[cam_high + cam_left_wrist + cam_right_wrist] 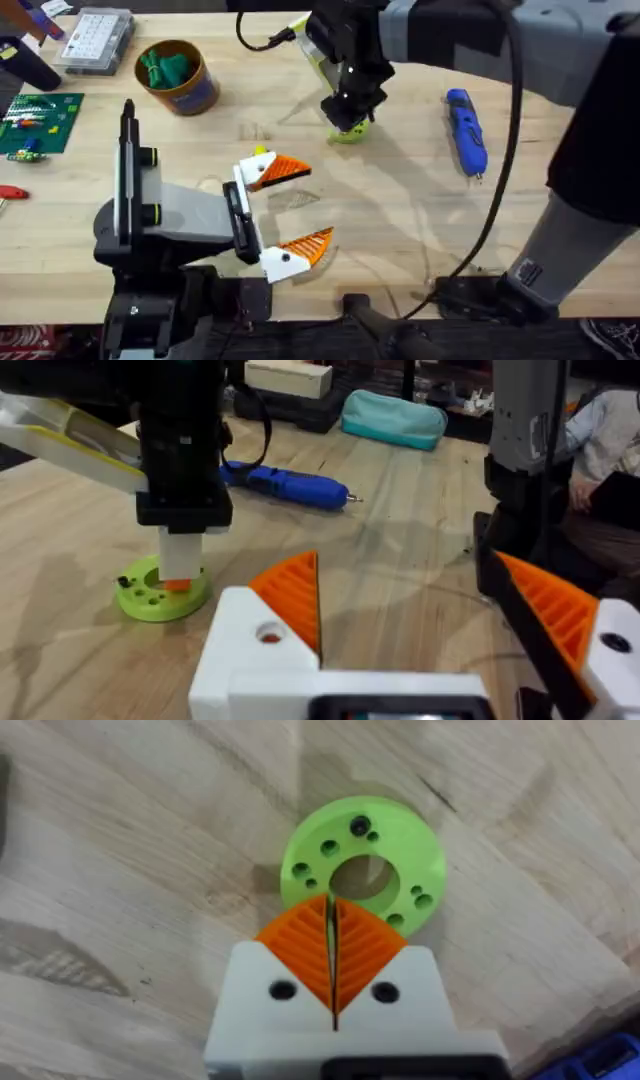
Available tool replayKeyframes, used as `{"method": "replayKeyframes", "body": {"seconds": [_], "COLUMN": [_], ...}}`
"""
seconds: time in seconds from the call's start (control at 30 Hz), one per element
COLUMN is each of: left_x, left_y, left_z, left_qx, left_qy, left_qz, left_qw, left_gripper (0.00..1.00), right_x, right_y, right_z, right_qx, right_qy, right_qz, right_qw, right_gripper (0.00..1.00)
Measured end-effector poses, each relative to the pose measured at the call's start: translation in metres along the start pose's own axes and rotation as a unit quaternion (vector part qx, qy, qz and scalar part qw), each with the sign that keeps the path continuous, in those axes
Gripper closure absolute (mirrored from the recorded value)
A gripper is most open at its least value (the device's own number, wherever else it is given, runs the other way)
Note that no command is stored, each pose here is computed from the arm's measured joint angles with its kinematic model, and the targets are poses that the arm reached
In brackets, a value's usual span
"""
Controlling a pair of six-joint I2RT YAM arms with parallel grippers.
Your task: Pick up the gripper from the table and insert it into the empty holder that is missing its gripper. Then pick up a screw, insert it into the mounting hole, and use the screwdriver to tighten it. Finally, clean up the table by picking up the vegetable and placing it into the bucket.
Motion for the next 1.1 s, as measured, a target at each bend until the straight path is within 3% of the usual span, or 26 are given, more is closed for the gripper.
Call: {"method": "replayKeyframes", "body": {"seconds": [0.2,0.37,0.43,0.67,0.9,1.1], "left_x": [0.0,0.0,0.0,0.0,0.0,0.0], "left_y": [0.0,0.0,0.0,0.0,0.0,0.0], "left_z": [0.0,0.0,0.0,0.0,0.0,0.0], "left_qx": [0.0,0.0,0.0,0.0,0.0,0.0], "left_qy": [0.0,0.0,0.0,0.0,0.0,0.0], "left_qz": [0.0,0.0,0.0,0.0,0.0,0.0], "left_qw": [1.0,1.0,1.0,1.0,1.0,1.0], "left_gripper": [0.011,0.011,0.011,0.011,0.011,0.011], "right_x": [0.0,-0.004,-0.006,-0.007,0.026,0.039], "right_y": [0.0,0.0,0.0,-0.003,-0.015,-0.017], "right_z": [0.0,-0.001,-0.001,-0.001,0.003,0.005], "right_qx": [0.0,-0.001,-0.002,-0.002,0.007,0.011], "right_qy": [0.001,0.0,-0.002,-0.002,0.0,0.001], "right_qz": [0.0,0.008,0.013,0.016,-0.046,-0.074], "right_qw": [1.0,1.0,1.0,1.0,0.999,0.997], "right_gripper": [0.962,0.274,0.148,0.009,0.004,0.007]}}
Point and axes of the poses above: each hand's point on the last joint's axis, 136 mm out from that joint toward the fingers, its own y axis out along the fingers, its own z axis along the line the jaws close on, x = y × z, the point moved 1 cm from there along -y, back along the fingers, and after that the axes turned 9 degrees about y, right-handed, at the moved point
